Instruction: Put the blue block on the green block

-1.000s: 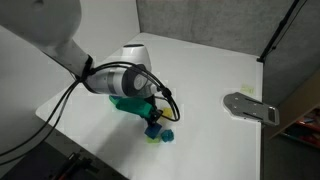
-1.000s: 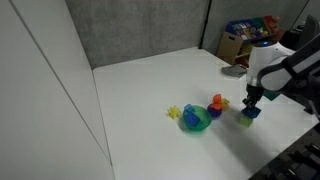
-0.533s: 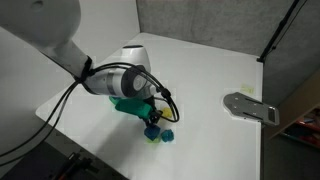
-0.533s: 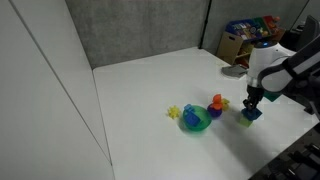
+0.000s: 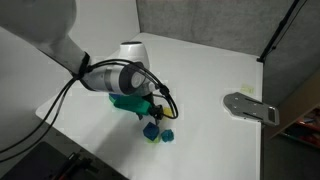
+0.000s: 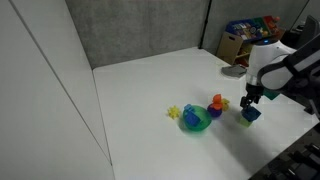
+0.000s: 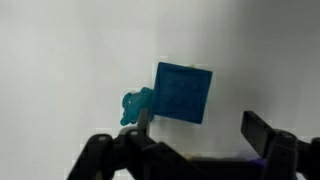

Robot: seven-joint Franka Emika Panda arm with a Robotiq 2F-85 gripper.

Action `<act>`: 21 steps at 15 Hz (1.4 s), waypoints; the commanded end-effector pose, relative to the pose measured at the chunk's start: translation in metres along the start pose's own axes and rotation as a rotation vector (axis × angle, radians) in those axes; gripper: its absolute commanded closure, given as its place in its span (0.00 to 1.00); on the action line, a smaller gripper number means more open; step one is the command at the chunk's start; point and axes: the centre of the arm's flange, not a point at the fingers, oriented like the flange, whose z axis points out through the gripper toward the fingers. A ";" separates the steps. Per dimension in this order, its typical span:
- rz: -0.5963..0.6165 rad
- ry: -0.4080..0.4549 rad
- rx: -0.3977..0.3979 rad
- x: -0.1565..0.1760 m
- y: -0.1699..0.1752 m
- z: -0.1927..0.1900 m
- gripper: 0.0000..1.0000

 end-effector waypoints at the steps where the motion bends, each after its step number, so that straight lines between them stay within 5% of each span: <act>1: -0.022 0.024 0.070 -0.007 0.002 -0.035 0.00; 9: 0.052 0.094 0.235 0.005 -0.009 -0.108 0.00; 21: 0.067 0.172 0.199 -0.043 0.014 -0.275 0.00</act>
